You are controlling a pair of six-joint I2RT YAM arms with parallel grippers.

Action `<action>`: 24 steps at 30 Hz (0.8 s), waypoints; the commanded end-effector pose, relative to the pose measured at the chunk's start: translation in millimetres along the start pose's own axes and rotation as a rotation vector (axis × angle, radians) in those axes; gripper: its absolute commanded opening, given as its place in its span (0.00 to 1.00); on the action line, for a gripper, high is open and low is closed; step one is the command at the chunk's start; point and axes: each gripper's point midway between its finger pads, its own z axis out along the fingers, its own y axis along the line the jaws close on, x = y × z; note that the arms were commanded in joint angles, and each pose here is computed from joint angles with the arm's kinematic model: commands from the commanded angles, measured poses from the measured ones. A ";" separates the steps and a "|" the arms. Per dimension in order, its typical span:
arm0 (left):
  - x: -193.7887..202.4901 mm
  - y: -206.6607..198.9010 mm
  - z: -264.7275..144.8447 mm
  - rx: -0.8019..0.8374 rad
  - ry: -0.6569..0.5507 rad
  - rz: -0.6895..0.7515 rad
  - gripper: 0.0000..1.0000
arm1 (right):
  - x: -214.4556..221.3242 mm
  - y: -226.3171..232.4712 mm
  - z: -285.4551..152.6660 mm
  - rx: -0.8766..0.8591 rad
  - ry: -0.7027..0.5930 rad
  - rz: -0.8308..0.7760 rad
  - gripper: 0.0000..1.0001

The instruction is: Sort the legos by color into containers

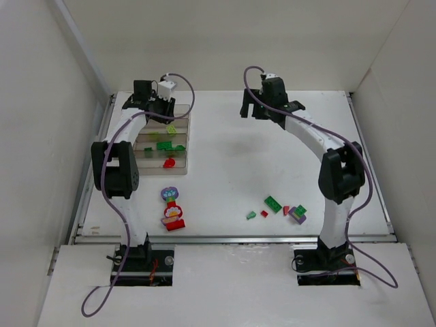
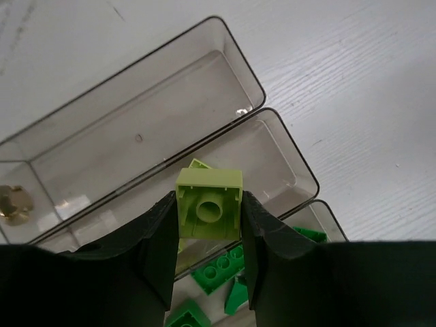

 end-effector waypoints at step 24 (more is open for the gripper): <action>-20.0 36.3 -38.4 -0.233 -0.042 0.029 1.00 | 89.4 -18.7 -75.6 0.029 0.384 -0.064 1.00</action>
